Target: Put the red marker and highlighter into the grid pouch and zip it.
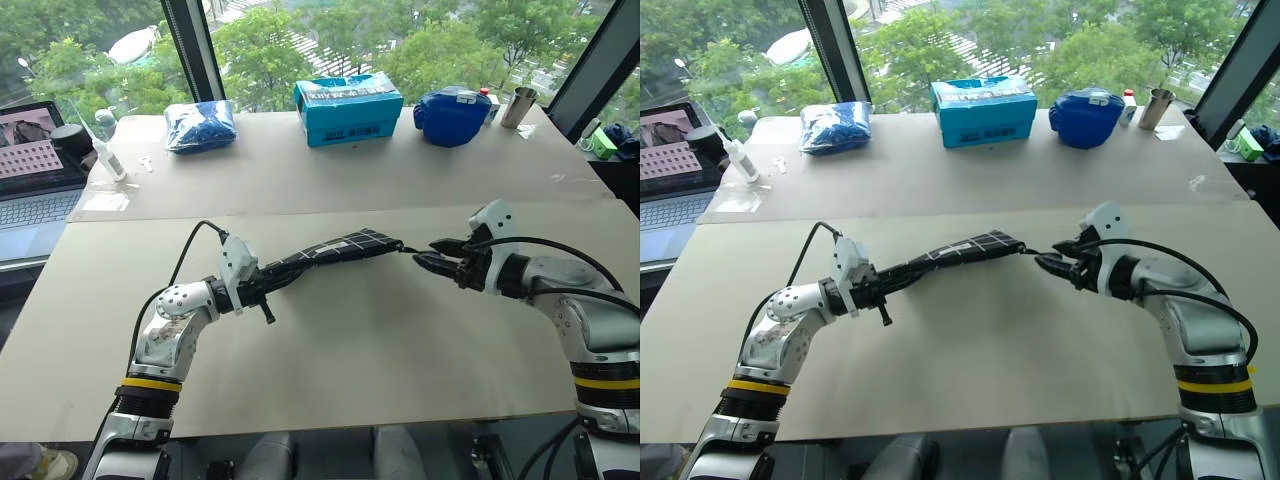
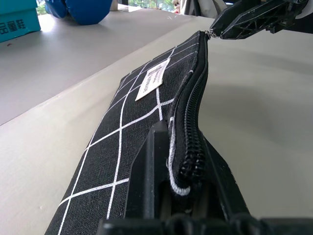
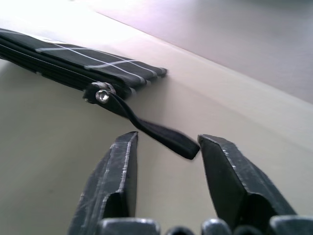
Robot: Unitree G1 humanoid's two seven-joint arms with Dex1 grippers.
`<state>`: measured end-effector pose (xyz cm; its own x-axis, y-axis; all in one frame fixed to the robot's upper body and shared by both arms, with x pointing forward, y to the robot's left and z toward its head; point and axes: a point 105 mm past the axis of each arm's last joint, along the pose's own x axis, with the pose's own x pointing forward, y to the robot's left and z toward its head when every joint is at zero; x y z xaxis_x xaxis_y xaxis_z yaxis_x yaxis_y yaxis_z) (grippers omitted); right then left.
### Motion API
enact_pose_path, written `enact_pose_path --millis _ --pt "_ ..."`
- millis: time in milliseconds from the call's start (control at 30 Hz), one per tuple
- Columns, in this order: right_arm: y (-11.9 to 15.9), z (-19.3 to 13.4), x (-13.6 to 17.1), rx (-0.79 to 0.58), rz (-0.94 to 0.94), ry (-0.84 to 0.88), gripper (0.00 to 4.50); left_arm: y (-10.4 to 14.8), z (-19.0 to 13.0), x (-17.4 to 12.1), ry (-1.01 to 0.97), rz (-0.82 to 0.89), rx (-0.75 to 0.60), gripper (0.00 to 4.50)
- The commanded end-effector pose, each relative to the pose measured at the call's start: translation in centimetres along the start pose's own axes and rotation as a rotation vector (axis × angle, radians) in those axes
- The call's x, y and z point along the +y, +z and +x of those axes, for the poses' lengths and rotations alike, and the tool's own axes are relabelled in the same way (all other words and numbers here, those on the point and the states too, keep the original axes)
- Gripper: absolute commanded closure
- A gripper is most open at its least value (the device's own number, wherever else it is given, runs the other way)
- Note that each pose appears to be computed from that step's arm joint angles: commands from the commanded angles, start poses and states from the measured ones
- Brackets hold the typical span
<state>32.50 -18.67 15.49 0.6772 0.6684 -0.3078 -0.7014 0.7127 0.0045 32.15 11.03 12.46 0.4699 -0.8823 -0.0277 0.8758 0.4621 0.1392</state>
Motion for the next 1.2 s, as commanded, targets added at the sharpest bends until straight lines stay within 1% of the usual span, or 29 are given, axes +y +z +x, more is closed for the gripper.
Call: enact_pose_path --millis 33,133,233,300,367,433,533,667,767,833,900,933,967,1033,1100,1167,1200 --pt "1.6 -3.9 -0.1 -0.075 0.031 0.041 1.55 0.4 0.7 -0.9 -0.111 0.104 0.022 4.5" --pt "1.7 -6.7 0.1 -0.09 0.029 0.053 1.55 -0.3 0.9 -1.4 -0.213 0.183 0.072 4.5" --pt "2.2 -8.8 1.7 -0.085 -0.005 0.093 1.55 -0.9 1.1 -1.4 -0.3 0.261 0.117 4.5" --pt "1.9 -10.0 2.7 -0.065 -0.012 0.107 1.55 -0.7 1.5 -1.2 -0.343 0.298 0.115 4.5" --pt "0.2 -10.8 3.2 0.025 -0.042 0.091 1.55 -0.3 2.1 -1.3 -0.392 0.317 0.098 4.5" --pt "-0.7 -11.2 3.6 0.054 -0.039 0.084 1.55 -0.4 2.5 -1.7 -0.443 0.336 0.092 4.5" --pt "-1.0 -10.7 3.4 0.036 -0.032 0.048 1.55 -1.0 2.9 -2.2 -0.486 0.353 0.095 4.5" --pt "-1.4 -9.8 3.8 0.019 -0.015 0.041 1.55 -1.1 3.2 -1.9 -0.468 0.327 0.059 4.5" --pt "-1.6 -9.5 3.5 0.024 -0.019 0.029 1.55 -1.7 3.1 -1.3 -0.451 0.337 0.078 4.5" --pt "-1.6 -9.5 3.3 0.02 -0.021 0.023 1.52 -1.7 3.3 -1.0 -0.43 0.348 0.075 3.72" --pt "-1.5 -9.4 3.1 0.018 -0.025 0.017 1.52 -1.5 3.5 -0.8 -0.401 0.36 0.058 3.24" --pt "-1.5 -9.4 3.0 0.019 -0.026 0.016 1.52 -1.2 3.7 -0.4 -0.366 0.367 0.047 2.83" --pt "-1.6 -9.4 2.9 0.024 -0.028 0.014 1.52 -1.0 3.7 -0.1 -0.335 0.358 0.04 2.39" --pt "-1.8 -9.3 2.6 0.029 -0.026 0.011 1.52 -0.8 2.9 -0.1 -0.329 0.3 0.043 1.81" --pt "-2.0 -9.2 2.3 0.034 -0.024 0.006 1.52 -0.9 1.7 -0.3 -0.331 0.218 0.056 1.81" --pt "-2.2 -9.1 2.0 0.04 -0.027 0.0 1.52 -0.7 0.8 -0.5 -0.319 0.188 0.059 1.81" --pt "-2.6 -9.0 1.4 0.056 -0.034 -0.017 1.52 -0.9 -0.5 0.5 -0.231 0.105 0.085 1.81"
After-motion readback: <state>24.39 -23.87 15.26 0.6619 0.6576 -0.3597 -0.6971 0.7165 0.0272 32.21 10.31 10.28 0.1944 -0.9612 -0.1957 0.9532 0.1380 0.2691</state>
